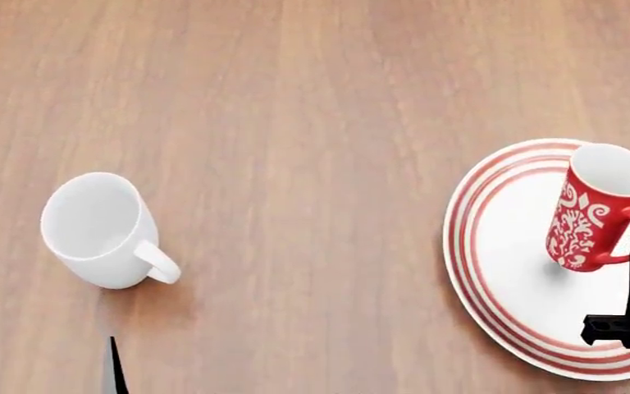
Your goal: Pick up the red mug and put it on the plate
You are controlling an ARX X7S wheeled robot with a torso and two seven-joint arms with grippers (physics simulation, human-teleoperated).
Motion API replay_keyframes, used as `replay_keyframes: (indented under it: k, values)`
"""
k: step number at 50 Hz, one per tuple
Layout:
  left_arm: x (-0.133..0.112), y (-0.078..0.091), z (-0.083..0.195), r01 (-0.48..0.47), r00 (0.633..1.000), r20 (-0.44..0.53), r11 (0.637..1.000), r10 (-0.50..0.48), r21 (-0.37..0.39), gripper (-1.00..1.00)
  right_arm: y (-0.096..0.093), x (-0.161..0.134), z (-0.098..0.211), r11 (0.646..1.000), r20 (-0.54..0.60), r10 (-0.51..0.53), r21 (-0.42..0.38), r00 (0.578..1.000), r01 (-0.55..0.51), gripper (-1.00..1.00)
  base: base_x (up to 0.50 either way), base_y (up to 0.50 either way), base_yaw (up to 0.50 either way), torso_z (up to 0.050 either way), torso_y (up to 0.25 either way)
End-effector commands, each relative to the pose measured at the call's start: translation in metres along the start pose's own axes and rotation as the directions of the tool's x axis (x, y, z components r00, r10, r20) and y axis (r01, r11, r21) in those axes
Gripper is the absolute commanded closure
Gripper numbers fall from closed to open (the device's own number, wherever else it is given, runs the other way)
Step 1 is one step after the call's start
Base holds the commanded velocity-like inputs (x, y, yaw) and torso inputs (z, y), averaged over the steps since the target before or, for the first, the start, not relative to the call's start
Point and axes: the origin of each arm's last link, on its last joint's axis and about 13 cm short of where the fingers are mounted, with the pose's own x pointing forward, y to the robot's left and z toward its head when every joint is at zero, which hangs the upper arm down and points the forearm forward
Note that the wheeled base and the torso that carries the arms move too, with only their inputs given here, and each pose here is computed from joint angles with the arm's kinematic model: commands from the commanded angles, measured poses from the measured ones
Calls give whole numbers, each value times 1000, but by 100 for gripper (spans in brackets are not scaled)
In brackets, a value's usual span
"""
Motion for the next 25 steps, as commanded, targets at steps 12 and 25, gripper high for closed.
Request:
replay_keyframes:
  k: [12, 25]
  values:
    - [0, 0, 0, -3, 1000, 8, 1000, 4, -22, -100, 0, -3, 4, 1000, 29, 11, -6, 1000, -10, 100, 0, 0, 0, 0, 0]
    - [0, 0, 0, -2, 1000, 12, 1000, 3, -26, -100, 1, 1, -6, 1000, 16, 24, -19, 1000, -24, 100, 0, 0, 0, 0, 0]
